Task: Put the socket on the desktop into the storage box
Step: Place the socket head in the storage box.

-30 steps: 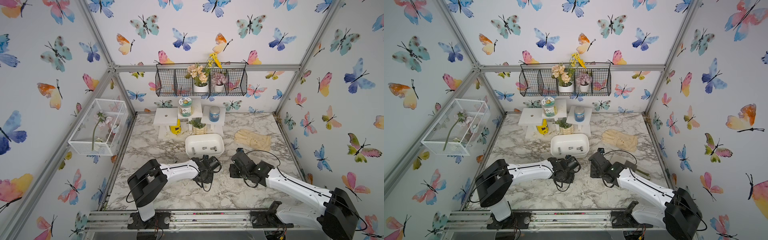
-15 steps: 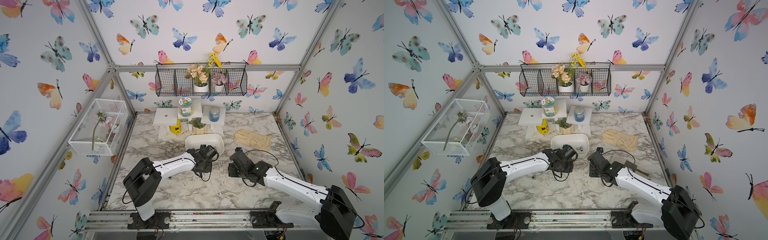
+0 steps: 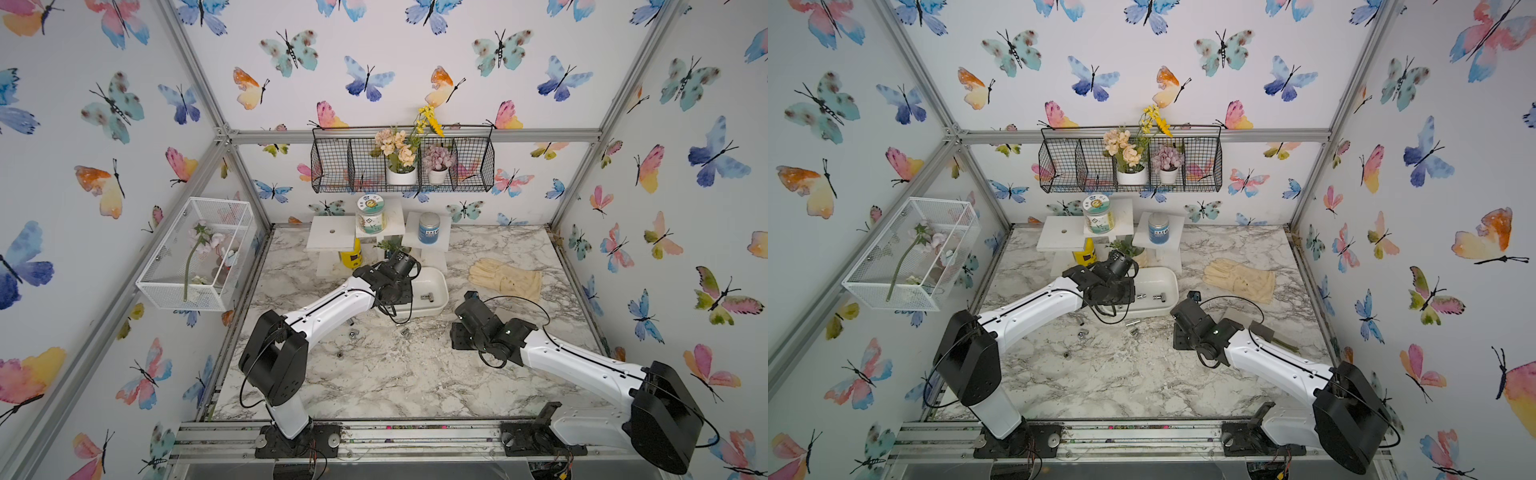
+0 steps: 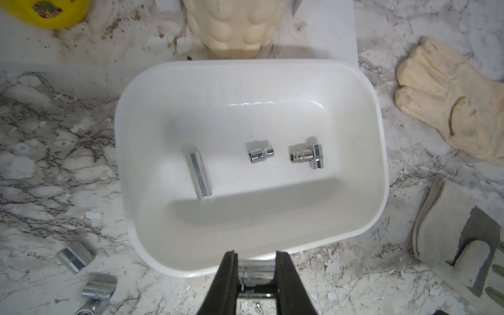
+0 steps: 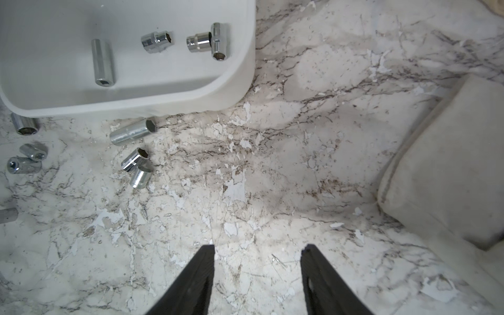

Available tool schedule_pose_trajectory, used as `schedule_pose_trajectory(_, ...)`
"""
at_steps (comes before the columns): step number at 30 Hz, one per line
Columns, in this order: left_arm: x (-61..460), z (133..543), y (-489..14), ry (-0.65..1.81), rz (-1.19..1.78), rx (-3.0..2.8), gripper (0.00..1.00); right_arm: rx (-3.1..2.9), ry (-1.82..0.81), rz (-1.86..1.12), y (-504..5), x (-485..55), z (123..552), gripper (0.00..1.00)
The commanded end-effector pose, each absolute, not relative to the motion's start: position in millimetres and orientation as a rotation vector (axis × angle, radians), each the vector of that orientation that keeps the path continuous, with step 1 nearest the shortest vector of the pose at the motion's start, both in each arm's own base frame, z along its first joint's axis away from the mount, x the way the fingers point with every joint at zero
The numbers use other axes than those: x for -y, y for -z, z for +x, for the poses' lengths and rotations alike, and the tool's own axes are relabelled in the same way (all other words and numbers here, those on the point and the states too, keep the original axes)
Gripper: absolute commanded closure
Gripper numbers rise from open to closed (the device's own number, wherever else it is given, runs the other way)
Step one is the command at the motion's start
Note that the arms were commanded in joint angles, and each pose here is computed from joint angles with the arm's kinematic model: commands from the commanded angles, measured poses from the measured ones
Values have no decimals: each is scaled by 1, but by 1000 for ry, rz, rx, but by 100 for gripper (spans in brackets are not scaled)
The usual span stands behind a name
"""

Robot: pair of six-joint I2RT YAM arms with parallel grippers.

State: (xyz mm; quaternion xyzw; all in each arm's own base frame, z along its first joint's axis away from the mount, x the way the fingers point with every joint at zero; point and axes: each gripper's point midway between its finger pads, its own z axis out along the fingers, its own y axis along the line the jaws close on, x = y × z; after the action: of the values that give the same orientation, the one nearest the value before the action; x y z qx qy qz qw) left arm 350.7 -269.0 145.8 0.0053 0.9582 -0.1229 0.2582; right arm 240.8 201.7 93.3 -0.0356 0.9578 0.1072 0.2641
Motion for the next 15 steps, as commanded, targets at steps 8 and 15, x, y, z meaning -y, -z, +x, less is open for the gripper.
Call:
schedule_pose_trajectory(8,245,380,-110,141,-17,-2611,82,-2574,-355,-119,-102,-214,246,44)
schedule_pose_trajectory(15,237,385,-87,94,-37,-2635,80,-2572,-357,-115,-103,-213,245,44)
